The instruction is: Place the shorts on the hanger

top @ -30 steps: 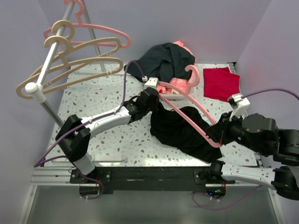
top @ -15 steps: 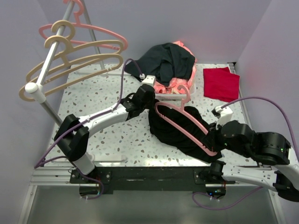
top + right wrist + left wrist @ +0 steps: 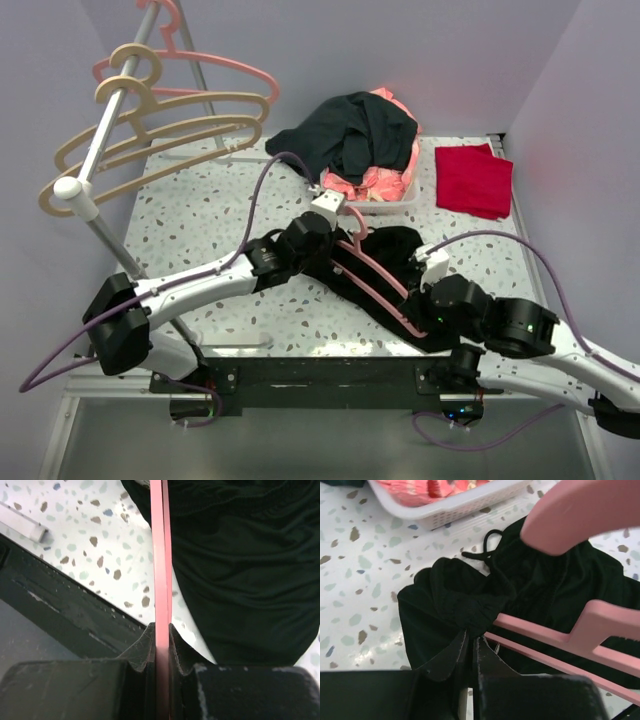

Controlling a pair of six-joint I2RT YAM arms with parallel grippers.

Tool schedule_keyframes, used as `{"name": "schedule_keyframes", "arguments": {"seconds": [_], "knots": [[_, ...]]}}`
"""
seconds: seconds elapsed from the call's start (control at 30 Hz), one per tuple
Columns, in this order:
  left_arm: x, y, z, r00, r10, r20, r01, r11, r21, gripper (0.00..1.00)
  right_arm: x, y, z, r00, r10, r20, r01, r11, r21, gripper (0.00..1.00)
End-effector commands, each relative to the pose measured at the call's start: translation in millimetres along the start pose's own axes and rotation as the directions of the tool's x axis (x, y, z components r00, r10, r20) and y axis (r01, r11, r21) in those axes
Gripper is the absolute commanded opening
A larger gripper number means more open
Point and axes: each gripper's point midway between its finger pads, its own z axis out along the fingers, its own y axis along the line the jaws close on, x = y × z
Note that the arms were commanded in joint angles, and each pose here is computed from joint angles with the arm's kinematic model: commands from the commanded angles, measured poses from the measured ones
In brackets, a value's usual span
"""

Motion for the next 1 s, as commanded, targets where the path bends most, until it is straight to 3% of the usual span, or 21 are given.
{"name": "schedule_keyframes", "arguments": {"seconds": [0.0,0.1,0.17,0.27,0.4,0.63,0.73,0.97], "knots": [[-26,7,-23,0.991,-0.053,0.121,0.054,0.999,-0.004,0.11,-34,26,24,0.976,0.055,0.212,-0.032,0.993,-0.112,0.0],[-38,11,-37,0.977,-0.079,0.198,0.078,0.997,0.014,0.26,-41,37,36,0.955,0.104,0.276,-0.059,0.984,-0.169,0.0],[-42,12,-41,0.973,-0.072,0.221,0.07,0.997,0.017,0.3,-40,34,39,0.948,0.111,0.299,-0.063,0.984,-0.167,0.0],[-46,14,-44,0.972,-0.054,0.229,0.054,0.999,0.007,0.46,-36,30,39,0.935,0.127,0.33,-0.069,0.981,-0.18,0.0],[-54,17,-55,0.962,-0.054,0.267,0.051,0.999,0.017,0.47,-36,29,28,0.925,0.141,0.354,-0.066,0.974,-0.215,0.0],[-70,-21,-78,0.9,-0.086,0.427,-0.038,0.961,0.274,0.58,-30,32,47,0.934,0.098,0.344,-0.031,0.98,-0.195,0.0],[-73,-32,-78,0.89,-0.084,0.449,-0.069,0.947,0.315,0.63,-29,34,51,0.936,0.089,0.342,-0.023,0.981,-0.193,0.0],[-75,-31,-53,0.882,-0.044,0.47,-0.086,0.964,0.252,0.68,-27,36,55,0.936,0.084,0.343,-0.013,0.979,-0.202,0.0]]}}
